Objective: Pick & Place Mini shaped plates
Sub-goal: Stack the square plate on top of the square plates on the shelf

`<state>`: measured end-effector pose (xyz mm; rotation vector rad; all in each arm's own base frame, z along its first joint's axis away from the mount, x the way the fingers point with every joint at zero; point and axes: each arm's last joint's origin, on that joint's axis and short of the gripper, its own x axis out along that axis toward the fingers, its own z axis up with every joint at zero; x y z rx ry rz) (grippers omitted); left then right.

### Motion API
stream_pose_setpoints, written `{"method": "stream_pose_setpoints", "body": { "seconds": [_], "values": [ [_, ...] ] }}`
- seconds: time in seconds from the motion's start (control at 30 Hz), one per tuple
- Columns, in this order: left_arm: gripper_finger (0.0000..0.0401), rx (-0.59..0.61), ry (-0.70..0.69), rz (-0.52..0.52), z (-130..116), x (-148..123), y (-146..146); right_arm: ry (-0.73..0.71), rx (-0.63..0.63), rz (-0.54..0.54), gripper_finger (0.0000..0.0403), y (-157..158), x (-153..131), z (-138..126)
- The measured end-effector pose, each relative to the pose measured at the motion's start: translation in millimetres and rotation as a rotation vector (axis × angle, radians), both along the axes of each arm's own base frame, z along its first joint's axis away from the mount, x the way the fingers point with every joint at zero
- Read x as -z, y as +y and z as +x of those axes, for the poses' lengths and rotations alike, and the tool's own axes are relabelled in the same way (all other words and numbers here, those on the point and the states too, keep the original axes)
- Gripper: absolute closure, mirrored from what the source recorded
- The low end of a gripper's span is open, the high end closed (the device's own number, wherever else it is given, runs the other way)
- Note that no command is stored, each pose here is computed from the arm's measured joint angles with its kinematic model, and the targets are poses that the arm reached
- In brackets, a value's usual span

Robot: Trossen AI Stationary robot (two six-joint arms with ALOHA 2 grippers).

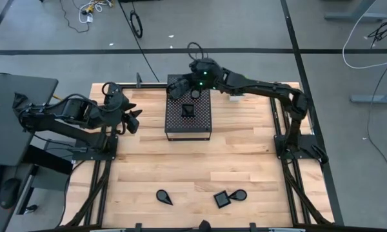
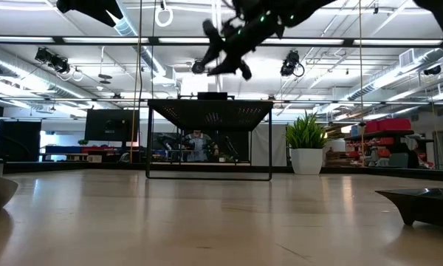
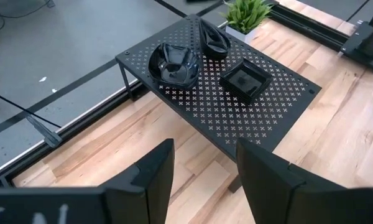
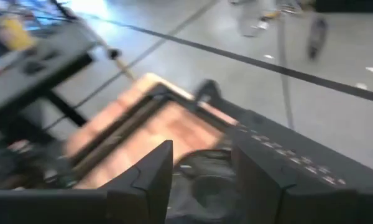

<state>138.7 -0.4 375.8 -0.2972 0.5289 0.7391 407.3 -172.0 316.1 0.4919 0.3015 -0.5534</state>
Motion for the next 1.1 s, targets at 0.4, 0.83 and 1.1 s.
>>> {"method": "stream_pose_setpoints", "body": {
  "seconds": [0.4,0.83,1.1],
  "values": [
    [0.0224,0.004,0.003,0.003,0,0,0,-0.147,-0.197,-0.194,0.0278,103,-102,-48],
    [0.0224,0.070,0.059,0.055,0,0,0,0.250,-0.301,0.194,0.0344,250,-52,-68],
    [0.0224,0.096,0.057,0.028,1,0,-1,0.343,-0.616,0.290,0.0364,350,-16,-86]
  ]
}}
